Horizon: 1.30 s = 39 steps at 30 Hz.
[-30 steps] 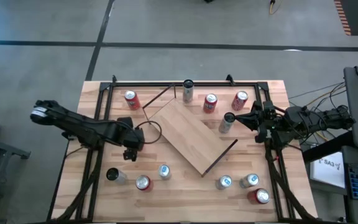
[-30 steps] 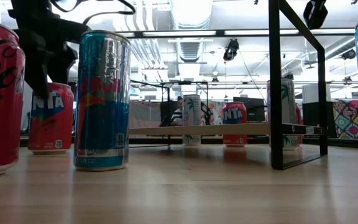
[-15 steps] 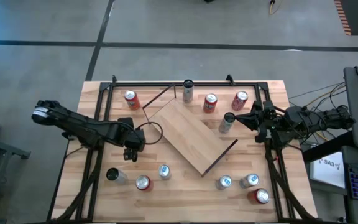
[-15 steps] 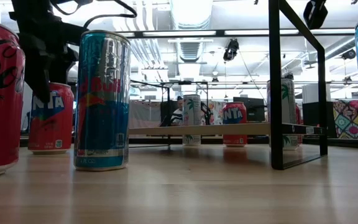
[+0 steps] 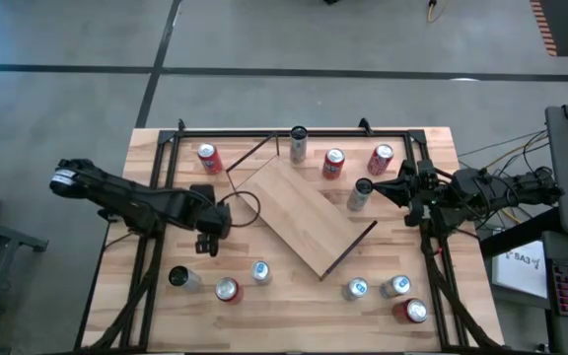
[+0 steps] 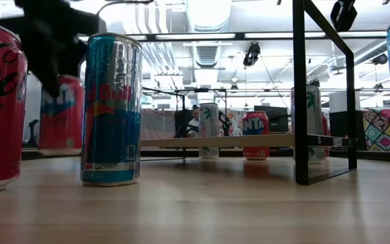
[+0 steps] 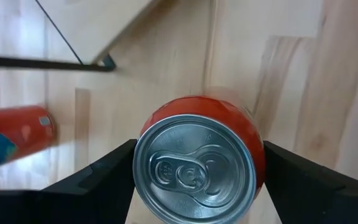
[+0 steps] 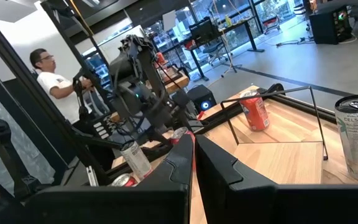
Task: Place canned beverage on shelf
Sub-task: Put the bottom orange soda can on the shelf
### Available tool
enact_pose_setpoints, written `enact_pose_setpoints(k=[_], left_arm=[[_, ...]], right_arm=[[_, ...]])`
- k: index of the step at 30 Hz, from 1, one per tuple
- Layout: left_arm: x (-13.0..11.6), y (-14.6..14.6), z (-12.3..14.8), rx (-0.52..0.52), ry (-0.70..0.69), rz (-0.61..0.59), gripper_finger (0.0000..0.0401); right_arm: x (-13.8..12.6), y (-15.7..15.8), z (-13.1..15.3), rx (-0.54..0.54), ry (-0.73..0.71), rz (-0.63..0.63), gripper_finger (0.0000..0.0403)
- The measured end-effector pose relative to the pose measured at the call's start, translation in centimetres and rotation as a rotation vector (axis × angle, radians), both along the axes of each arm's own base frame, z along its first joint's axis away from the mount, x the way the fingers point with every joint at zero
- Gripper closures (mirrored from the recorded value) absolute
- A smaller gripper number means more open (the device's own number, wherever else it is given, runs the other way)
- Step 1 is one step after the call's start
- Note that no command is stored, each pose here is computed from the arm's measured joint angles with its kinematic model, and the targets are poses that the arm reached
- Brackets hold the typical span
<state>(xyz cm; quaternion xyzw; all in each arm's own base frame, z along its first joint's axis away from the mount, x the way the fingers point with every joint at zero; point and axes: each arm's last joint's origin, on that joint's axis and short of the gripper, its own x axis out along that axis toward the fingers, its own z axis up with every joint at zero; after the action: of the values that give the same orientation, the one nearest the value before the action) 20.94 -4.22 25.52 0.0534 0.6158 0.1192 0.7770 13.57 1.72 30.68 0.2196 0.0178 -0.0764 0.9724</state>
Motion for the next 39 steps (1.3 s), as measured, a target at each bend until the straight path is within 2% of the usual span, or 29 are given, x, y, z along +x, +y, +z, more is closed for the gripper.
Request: enact_pose_setpoints(k=[12,18,27,33,39], left_arm=[[1.6,-0.4,6.6,-0.003,-0.195,-0.125,0.0117],[2.1,-0.4,8.7,0.042,-0.247,-0.197,0.0117],[5.1,-1.0,9.3,0.119,-0.171,-0.386,0.0117],[7.1,-1.0,9.2,0.230,-0.054,-0.538,0.0117],[9.1,0.0,9.3,0.260,0.003,-0.611,0.0117]], right_arm=[[0.0,0.0,0.0,-0.002,0.000,0.000,0.0394],[0.0,0.0,0.0,-0.002,0.000,0.000,0.0394],[0.0,0.0,0.0,-0.002,-0.001,-0.001,0.0394],[0.0,0.0,0.0,-0.002,-0.001,0.000,0.0394],[0.0,0.0,0.0,-0.002,0.000,0.000,0.0394]])
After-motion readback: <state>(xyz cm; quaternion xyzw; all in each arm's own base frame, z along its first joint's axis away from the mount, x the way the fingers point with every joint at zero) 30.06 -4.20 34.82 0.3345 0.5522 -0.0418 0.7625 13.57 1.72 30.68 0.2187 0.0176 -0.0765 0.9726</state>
